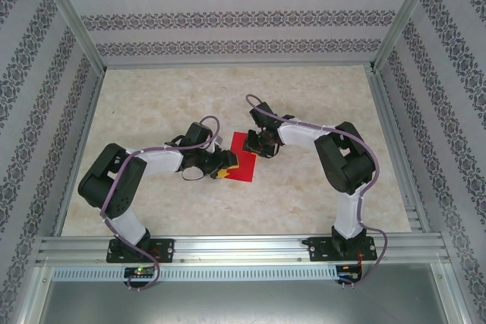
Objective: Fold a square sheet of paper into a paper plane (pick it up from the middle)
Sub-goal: Fold the triangle a second time at the center of the table.
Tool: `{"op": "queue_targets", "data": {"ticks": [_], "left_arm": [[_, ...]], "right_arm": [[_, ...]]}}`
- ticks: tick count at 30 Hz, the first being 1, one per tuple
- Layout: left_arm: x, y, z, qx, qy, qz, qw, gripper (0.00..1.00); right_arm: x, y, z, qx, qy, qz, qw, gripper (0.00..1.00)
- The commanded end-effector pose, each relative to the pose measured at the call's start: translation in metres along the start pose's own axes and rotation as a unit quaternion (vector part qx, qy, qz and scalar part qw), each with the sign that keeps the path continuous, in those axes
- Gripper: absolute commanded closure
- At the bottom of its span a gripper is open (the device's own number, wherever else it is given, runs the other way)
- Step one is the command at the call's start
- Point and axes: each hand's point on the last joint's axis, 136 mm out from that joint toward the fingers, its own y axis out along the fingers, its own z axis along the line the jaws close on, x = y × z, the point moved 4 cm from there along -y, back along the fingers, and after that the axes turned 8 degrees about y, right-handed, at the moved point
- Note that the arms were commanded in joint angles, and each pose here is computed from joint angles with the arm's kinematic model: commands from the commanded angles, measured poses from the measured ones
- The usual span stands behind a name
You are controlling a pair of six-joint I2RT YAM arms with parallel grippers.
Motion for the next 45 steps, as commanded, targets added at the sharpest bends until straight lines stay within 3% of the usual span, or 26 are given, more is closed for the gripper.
{"op": "queue_targets", "data": {"ticks": [1, 14, 20, 27, 45], "left_arm": [[0.008, 0.0, -0.028, -0.057, 0.047, -0.014, 0.997, 0.53], [0.022, 0.018, -0.037, -0.083, 0.062, -0.012, 0.995, 0.56], [0.022, 0.024, -0.029, -0.072, 0.055, -0.008, 0.996, 0.66], [0.019, 0.027, -0.018, -0.052, 0.044, -0.003, 0.998, 0.74], [0.019, 0.025, -0.017, -0.039, 0.035, -0.003, 0.999, 0.84]], "right_arm": [[-0.012, 0.018, -0.029, -0.04, 0.021, 0.024, 0.999, 0.71], [-0.004, -0.003, -0.01, 0.047, 0.022, 0.032, 0.998, 0.73], [0.002, -0.033, 0.001, 0.113, 0.005, 0.013, 0.994, 0.71], [-0.015, -0.055, 0.0, 0.16, -0.031, 0.028, 0.986, 0.68], [-0.038, -0.031, 0.004, 0.161, -0.057, 0.085, 0.982, 0.69]]}}
